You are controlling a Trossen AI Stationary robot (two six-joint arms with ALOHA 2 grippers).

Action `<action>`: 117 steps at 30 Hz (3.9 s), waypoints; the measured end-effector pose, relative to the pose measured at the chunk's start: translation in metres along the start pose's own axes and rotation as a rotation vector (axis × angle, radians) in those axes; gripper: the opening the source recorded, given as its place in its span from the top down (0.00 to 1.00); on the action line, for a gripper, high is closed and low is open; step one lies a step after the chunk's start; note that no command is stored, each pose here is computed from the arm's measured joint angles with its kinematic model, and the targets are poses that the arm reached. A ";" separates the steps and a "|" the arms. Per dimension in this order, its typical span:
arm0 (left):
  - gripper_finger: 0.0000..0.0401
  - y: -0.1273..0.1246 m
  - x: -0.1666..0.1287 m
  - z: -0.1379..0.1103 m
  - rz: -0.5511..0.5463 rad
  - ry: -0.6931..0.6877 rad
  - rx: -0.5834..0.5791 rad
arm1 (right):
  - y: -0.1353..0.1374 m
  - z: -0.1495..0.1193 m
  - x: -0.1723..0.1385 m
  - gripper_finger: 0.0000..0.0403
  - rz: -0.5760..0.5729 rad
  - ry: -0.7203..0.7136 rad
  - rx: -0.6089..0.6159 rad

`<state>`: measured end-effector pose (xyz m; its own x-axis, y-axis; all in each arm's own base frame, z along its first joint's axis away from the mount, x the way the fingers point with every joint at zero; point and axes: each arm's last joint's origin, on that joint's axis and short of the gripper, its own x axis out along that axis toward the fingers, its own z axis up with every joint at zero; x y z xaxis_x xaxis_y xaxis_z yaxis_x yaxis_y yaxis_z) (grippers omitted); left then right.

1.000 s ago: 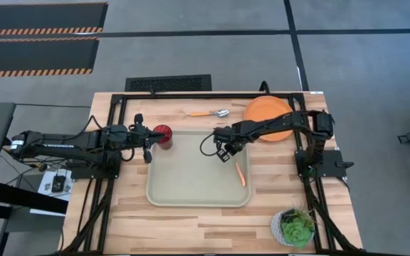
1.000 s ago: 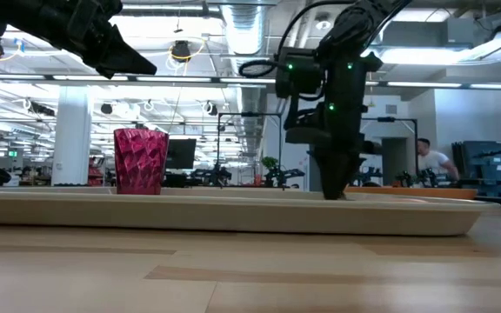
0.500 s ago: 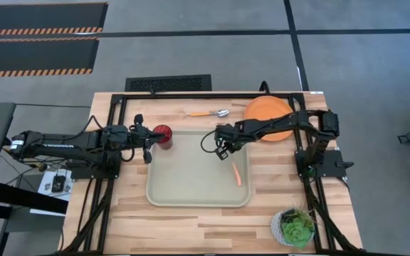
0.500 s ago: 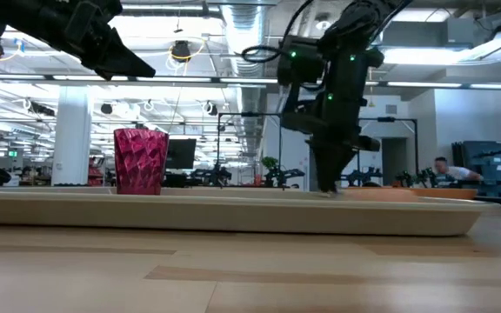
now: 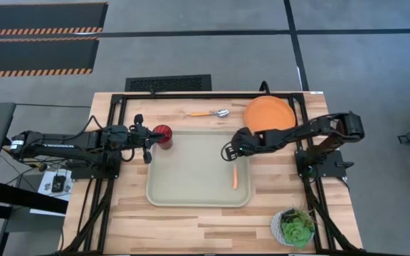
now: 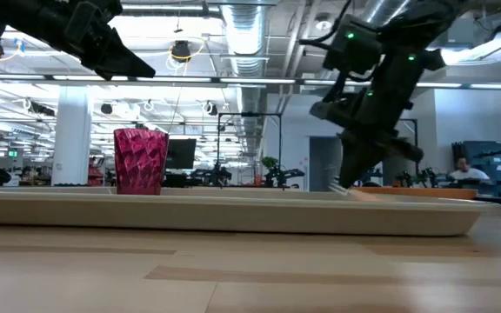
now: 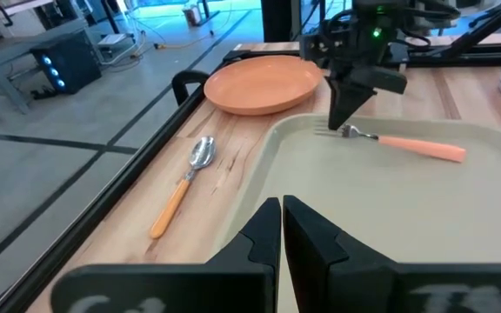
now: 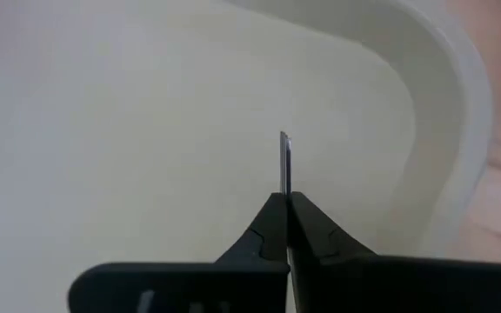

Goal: Pick and place plate/cup/fork/spoon on tray
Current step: Put the orange fork on the right side of the gray serving tray

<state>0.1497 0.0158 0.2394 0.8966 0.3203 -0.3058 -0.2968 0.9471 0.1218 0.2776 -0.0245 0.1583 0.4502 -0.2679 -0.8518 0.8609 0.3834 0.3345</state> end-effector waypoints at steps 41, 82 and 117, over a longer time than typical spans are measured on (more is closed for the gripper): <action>0.98 0.000 0.000 0.001 0.000 -0.007 -0.021 | 0.013 -0.005 -0.016 0.70 -0.036 0.162 -0.083; 0.98 0.012 -0.020 -0.008 -0.030 -0.189 -0.083 | 0.052 -0.023 0.009 0.64 -0.227 0.258 -0.062; 0.98 0.012 -0.019 -0.009 -0.012 -0.174 -0.081 | 0.049 -0.017 0.012 0.67 -0.223 0.242 -0.021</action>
<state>0.1257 0.0211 0.2382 0.9415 0.3076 -0.1379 -0.3050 0.9515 0.0404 0.3213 0.0057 0.1576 0.1794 -0.1300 -0.9752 0.9259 0.3574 0.1226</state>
